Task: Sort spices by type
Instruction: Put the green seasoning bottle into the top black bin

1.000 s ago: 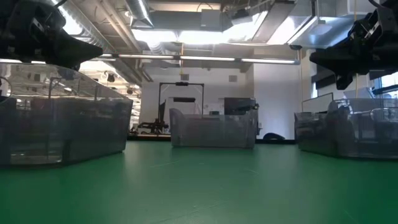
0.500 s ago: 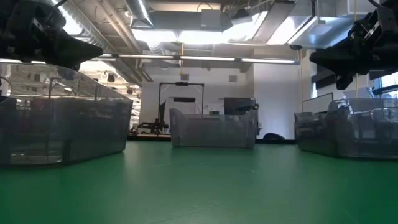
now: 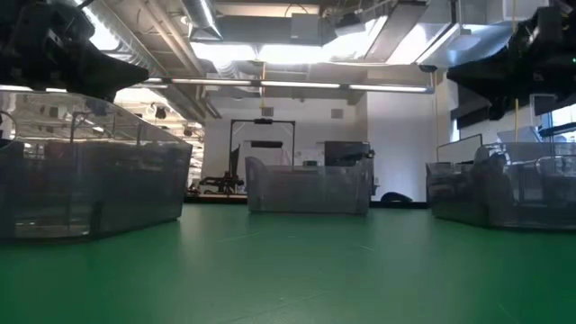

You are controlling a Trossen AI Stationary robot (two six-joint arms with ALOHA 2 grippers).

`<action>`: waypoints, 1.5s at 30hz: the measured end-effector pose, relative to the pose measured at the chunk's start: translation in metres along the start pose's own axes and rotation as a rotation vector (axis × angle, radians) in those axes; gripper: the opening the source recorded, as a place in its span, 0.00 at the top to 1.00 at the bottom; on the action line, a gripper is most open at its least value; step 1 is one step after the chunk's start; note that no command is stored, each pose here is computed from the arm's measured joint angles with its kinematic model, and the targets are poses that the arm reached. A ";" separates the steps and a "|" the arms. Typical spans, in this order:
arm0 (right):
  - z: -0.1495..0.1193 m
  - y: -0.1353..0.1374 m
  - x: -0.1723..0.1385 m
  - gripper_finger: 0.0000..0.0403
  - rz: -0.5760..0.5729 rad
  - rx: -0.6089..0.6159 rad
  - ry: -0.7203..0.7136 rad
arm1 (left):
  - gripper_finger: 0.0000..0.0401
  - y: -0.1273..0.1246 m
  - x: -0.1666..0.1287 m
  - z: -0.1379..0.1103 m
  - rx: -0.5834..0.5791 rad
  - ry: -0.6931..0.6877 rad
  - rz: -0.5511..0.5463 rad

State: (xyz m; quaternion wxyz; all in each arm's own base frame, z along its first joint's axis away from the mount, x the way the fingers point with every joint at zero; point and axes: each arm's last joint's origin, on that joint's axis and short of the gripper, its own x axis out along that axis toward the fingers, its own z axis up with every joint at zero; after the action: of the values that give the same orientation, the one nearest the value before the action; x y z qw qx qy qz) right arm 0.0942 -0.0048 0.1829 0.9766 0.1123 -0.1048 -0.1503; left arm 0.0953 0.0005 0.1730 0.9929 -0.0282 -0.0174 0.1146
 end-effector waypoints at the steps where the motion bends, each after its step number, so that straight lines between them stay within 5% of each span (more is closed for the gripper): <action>1: 0.002 0.000 0.000 0.92 -0.017 0.000 -0.023 | 0.98 0.000 0.000 0.001 0.023 -0.007 0.000; 15: 0.012 -0.004 0.000 0.92 -0.189 -0.029 -0.112 | 0.98 0.000 0.000 0.006 0.050 -0.055 0.004; 25: 0.031 -0.007 0.021 0.92 -0.345 -0.121 -0.038 | 0.98 0.010 -0.001 0.022 0.079 -0.216 0.178; 35: 0.057 -0.022 0.073 0.92 -0.445 -0.197 0.109 | 0.98 0.028 -0.002 0.024 0.119 -0.227 0.402; 45: 0.078 -0.061 0.153 0.92 -0.456 -0.321 0.291 | 0.98 0.036 -0.002 0.024 0.151 -0.214 0.484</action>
State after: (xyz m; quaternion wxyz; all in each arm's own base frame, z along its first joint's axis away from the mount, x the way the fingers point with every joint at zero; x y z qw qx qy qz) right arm 0.2018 -0.1251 0.2682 0.9277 -0.0024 0.0889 -0.3626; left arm 0.0839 0.0358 0.1948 0.9284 0.0546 -0.1066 0.3517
